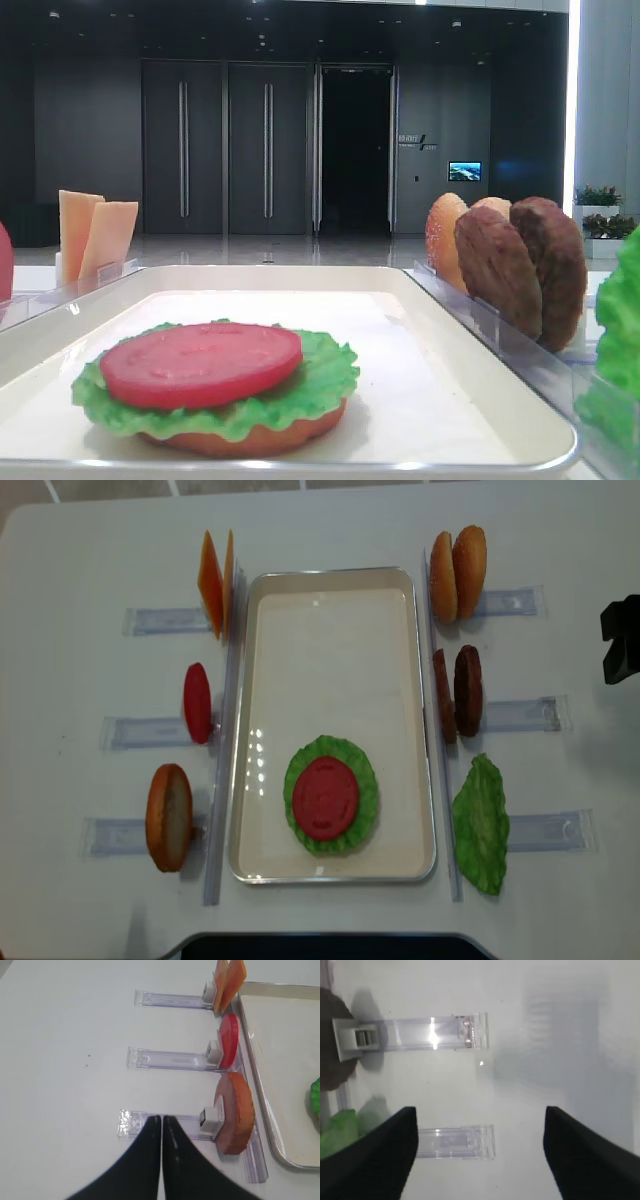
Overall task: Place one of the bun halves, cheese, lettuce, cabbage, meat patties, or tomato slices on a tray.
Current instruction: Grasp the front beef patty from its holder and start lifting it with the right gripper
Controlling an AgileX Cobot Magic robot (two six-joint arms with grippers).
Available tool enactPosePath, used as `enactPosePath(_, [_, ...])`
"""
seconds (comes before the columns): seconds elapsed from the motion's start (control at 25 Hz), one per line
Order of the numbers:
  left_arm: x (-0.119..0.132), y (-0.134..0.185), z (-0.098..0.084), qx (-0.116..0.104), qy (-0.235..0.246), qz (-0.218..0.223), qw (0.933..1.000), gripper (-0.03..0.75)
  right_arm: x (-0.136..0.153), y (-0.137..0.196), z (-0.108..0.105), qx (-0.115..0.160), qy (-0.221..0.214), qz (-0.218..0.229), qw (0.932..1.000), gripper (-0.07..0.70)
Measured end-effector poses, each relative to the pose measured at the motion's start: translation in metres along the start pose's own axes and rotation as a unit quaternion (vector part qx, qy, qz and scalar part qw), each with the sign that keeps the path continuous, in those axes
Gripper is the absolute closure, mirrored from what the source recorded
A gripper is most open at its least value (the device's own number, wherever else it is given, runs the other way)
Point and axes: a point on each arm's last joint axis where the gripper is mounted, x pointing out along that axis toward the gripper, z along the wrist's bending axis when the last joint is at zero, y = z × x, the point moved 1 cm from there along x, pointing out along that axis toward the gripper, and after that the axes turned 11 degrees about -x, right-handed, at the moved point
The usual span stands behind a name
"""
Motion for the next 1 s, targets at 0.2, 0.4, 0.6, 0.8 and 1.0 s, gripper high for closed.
enactPosePath(0.2, [0.000,0.000,0.000,0.000,0.000,0.000,1.0000,0.715,0.003,-0.011,-0.001,0.018,-0.007,-0.013,0.9997,0.104])
enactPosePath(0.4, [0.000,0.000,0.000,0.000,0.000,0.000,1.0000,0.715,0.005,-0.014,0.009,0.035,-0.019,-0.013,0.9991,0.104])
enactPosePath(0.6, [0.000,0.000,0.000,0.000,0.000,0.000,1.0000,0.715,0.006,-0.016,0.037,0.039,-0.020,-0.008,0.9990,0.104])
enactPosePath(0.8, [0.000,0.000,0.000,0.000,0.000,0.000,1.0000,0.715,0.001,-0.019,0.074,0.023,-0.012,-0.021,0.9994,0.104])
enactPosePath(1.0, [0.000,0.000,0.000,0.000,0.000,0.000,1.0000,0.715,-0.001,-0.020,0.107,0.009,-0.016,-0.037,0.9991,0.104])
